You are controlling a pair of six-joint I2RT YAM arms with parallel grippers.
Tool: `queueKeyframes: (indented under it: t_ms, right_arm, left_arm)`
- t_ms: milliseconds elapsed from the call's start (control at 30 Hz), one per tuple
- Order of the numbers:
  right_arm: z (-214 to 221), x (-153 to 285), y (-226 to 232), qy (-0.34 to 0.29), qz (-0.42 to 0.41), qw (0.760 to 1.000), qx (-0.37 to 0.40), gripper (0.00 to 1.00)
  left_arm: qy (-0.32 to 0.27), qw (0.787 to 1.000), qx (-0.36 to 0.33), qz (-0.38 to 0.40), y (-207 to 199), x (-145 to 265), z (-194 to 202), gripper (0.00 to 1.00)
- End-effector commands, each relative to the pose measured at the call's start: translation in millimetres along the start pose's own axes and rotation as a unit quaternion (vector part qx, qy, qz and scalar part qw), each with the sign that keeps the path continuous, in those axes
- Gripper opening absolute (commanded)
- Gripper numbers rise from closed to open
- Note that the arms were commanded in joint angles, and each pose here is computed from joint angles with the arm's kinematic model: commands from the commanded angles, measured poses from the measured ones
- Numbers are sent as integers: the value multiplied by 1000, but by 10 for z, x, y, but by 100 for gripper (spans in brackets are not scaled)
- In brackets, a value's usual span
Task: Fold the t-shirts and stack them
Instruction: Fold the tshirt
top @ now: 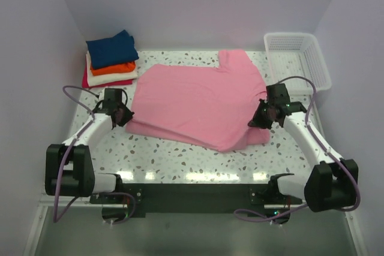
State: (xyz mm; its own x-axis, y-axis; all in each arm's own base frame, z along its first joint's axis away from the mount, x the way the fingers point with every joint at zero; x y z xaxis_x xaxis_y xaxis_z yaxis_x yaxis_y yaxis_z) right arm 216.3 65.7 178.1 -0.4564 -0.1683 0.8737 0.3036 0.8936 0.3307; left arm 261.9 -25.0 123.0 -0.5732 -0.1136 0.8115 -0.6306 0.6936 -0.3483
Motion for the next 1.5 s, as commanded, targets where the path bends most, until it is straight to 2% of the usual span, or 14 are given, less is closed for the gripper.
queueKeyframes:
  t_ms: [0,267,567,1100,1467]
  right_arm:
    - [-360,-35,201,-53,-38,998,22,1]
    - [-687,-174,245,-55,-59,997,4,0]
    - [-908,-252,56,-50,-75,995,-32,0]
    - [-1018,-339,-18,-44,-83,994,-53,0]
    - [-988,-239,-98,-52,-84,993,-58,0]
  left_arm:
    - [-32,999,3,29,-226,-72,-224,0]
    - [-31,999,5,18,-348,-191,-338,0]
    - [-37,999,8,11,-416,-242,-422,0]
    - [-54,998,31,-1,-329,-283,-607,0]
    - [-63,997,33,29,-381,-172,-725,0]
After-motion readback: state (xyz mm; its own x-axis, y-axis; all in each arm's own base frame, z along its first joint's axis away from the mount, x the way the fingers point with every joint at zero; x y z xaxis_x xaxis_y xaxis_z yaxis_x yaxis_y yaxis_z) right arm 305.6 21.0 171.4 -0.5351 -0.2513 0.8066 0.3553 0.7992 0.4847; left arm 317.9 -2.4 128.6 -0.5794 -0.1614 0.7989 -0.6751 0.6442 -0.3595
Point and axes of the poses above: each gripper's point midway between its finger pads, its own x axis back along the fingers, its own y axis along the line the jaws close on, z = x × y, the point moved 8 cm from there along x, back along the fingers, and after that the axes turned 3 degrees about x, right-handed, at the moved point
